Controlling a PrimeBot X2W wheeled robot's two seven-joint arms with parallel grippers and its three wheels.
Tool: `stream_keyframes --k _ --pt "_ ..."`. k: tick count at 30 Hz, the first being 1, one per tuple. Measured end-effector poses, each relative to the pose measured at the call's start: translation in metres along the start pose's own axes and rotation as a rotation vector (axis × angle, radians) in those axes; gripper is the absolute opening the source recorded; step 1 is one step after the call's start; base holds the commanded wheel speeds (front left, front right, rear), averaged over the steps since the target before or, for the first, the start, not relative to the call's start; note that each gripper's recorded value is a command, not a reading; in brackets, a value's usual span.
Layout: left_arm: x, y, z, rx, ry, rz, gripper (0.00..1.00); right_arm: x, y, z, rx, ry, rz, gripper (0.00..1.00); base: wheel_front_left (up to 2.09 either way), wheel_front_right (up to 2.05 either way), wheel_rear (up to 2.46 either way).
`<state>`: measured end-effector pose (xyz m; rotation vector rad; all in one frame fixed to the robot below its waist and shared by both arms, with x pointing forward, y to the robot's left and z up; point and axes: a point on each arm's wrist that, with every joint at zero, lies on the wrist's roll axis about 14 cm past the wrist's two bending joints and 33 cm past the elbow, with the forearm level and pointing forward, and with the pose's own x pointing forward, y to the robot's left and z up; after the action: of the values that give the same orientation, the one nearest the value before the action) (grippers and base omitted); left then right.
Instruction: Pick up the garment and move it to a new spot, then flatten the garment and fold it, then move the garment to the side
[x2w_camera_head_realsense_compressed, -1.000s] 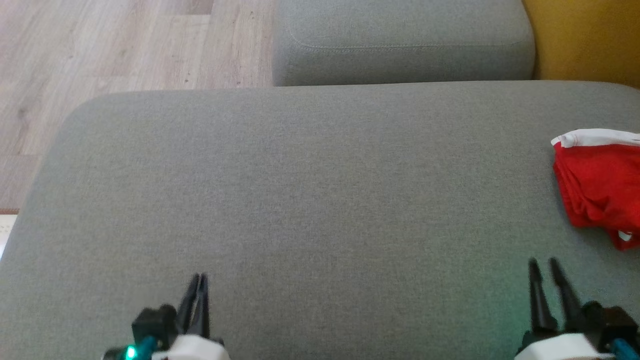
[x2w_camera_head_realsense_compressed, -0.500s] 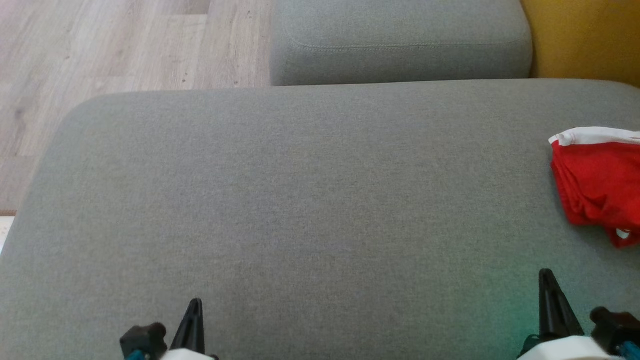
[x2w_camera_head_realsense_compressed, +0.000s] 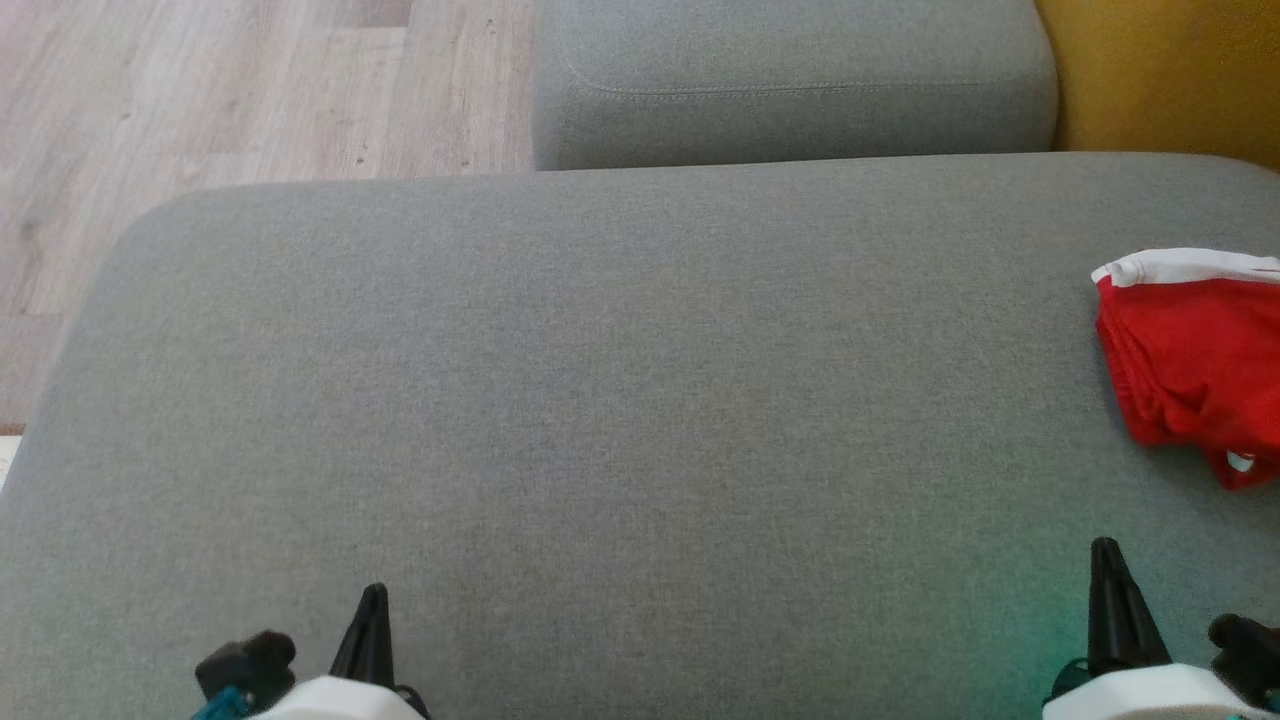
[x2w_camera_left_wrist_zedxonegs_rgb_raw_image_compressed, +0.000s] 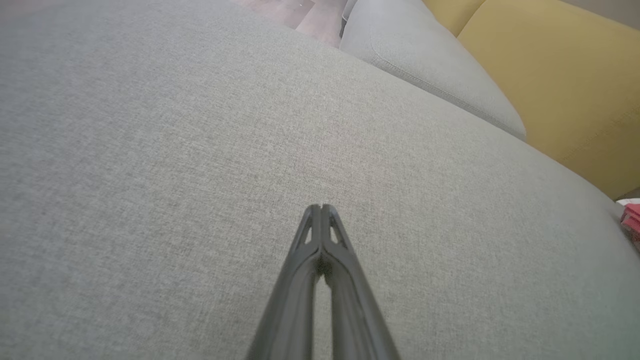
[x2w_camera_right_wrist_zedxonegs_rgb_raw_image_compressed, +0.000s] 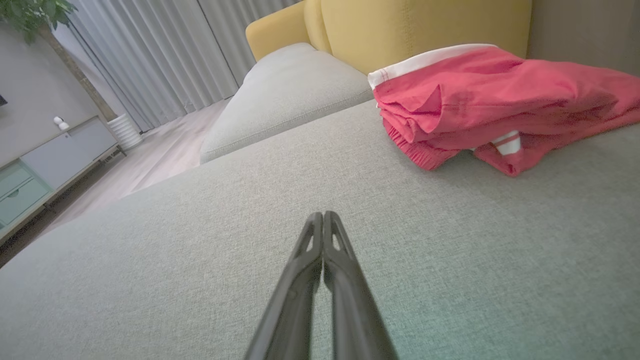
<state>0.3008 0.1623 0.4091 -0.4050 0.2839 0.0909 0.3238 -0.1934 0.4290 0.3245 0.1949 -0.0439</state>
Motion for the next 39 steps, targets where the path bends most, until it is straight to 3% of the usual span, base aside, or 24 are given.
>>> stream_keyframes --k 39 --pt "0.021 -0.001 0.021 -0.448 0.014 -0.014 0.0 0.016 -0.003 0.018 0.479 -0.024 -0.036 0.0 0.0 0.0 0.0"
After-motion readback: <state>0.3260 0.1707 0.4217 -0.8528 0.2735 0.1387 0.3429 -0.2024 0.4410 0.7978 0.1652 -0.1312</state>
